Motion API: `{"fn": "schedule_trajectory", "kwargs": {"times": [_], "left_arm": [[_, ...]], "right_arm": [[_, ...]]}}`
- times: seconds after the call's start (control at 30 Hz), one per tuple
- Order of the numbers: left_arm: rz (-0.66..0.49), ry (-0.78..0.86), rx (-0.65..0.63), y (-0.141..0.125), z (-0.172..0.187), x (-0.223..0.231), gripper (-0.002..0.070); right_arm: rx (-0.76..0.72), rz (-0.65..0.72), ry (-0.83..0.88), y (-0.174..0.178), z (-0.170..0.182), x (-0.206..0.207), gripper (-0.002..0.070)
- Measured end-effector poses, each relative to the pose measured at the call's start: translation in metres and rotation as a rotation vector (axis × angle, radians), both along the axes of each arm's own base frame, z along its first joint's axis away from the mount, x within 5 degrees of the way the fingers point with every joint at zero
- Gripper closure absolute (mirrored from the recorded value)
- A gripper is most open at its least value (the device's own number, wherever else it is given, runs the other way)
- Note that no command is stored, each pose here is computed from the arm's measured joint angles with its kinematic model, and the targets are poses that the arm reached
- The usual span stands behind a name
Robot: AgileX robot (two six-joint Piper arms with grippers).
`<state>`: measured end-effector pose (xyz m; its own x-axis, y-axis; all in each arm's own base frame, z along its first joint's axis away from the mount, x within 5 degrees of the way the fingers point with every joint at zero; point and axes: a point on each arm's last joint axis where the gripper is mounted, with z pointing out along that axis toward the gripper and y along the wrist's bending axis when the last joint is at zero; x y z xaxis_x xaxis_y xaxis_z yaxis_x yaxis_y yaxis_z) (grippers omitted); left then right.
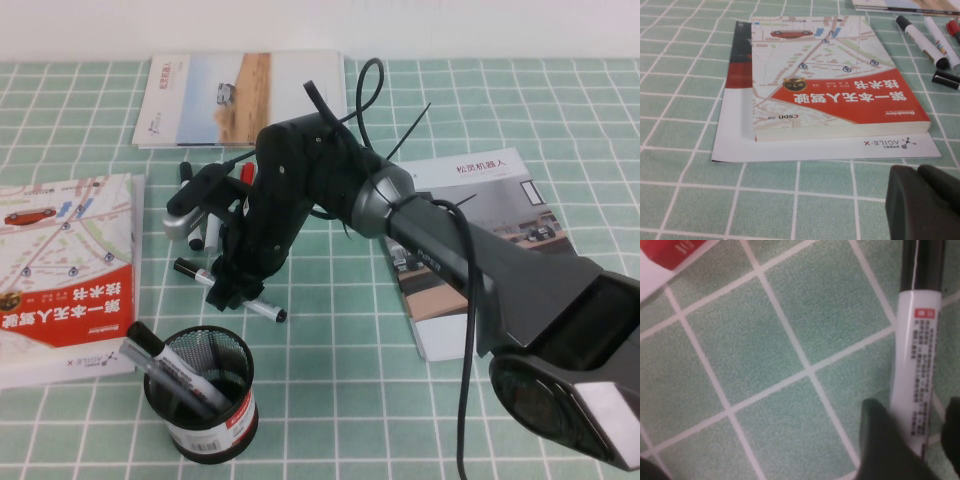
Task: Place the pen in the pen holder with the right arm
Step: Pick up the pen on the table
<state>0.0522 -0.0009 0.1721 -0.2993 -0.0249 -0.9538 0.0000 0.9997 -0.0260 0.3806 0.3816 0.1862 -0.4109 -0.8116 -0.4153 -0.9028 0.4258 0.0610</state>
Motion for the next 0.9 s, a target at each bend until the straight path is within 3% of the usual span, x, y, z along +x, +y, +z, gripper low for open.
{"fn": "schedule_trajectory", "kwargs": {"times": [0.13,0.27,0.73,0.9], "left_arm": [[0.0,0.0,0.0,0.0,0.0,0.0,0.0679],[0.0,0.0,0.0,0.0,0.0,0.0,0.0679],[0.0,0.0,0.0,0.0,0.0,0.0,0.0679],[0.0,0.0,0.0,0.0,0.0,0.0,0.0679]], "right_arm": [[-0.01,0.002,-0.014,0.0,0.0,0.0,0.0454],[-0.018,-0.018,-0.02,0.0,0.0,0.001,0.0566],[-0.079,-0.105,-0.024,-0.001,0.006,-0.005,0.0565],[-0.059,-0.148,-0.088,-0.011,0.055,-0.011,0.0566]]}}
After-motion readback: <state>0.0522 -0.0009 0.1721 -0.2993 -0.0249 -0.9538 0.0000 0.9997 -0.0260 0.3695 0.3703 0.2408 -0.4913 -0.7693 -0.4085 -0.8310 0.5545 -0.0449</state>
